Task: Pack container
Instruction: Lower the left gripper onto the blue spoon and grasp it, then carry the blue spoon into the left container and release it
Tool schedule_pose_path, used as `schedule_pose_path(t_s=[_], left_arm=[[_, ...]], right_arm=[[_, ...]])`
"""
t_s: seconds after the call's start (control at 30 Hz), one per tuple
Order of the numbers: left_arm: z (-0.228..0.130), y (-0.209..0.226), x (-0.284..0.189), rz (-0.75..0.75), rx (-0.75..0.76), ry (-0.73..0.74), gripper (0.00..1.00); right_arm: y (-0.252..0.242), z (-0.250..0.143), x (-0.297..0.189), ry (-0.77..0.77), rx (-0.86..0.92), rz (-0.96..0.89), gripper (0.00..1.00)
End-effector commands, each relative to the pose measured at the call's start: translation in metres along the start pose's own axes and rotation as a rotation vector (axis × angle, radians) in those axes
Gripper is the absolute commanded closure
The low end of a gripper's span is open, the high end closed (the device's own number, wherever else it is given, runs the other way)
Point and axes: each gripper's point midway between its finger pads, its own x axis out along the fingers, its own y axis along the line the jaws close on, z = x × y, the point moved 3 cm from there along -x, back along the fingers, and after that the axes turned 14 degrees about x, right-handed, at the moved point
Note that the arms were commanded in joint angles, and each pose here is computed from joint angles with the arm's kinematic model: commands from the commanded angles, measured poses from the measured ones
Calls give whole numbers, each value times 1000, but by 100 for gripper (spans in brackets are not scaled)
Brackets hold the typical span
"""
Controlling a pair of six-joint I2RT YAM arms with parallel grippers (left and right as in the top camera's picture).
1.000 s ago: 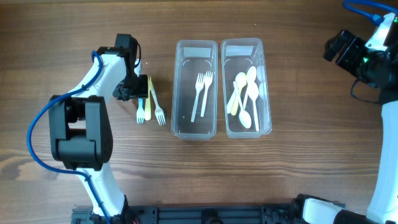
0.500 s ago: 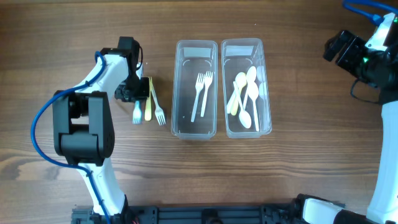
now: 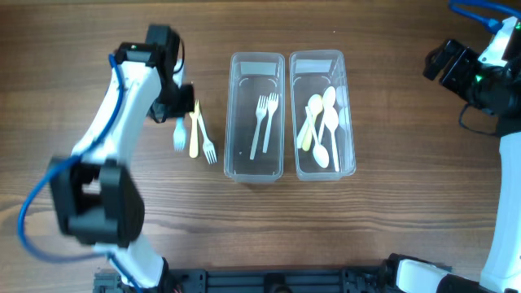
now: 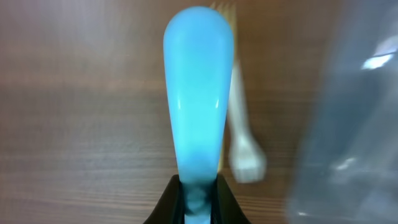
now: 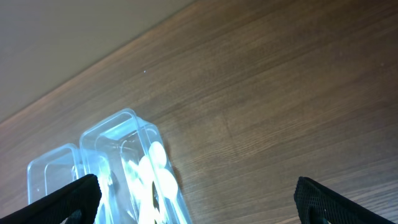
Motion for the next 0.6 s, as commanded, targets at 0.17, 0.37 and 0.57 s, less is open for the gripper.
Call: schedule_pose_path(t_s=[0.17,0.37,0.57], left_arm=[[37,-146,-63,-109,192,-337,96],[40,-186,36,-96,234,-153,92],[49,-177,-24,-107,218,-248,14]], right_arm=[[-2,3,1,-8,-11,-10,0],[-2,3,1,-8,-11,-10,0],[-2,3,1,-8,-11,-10,0]])
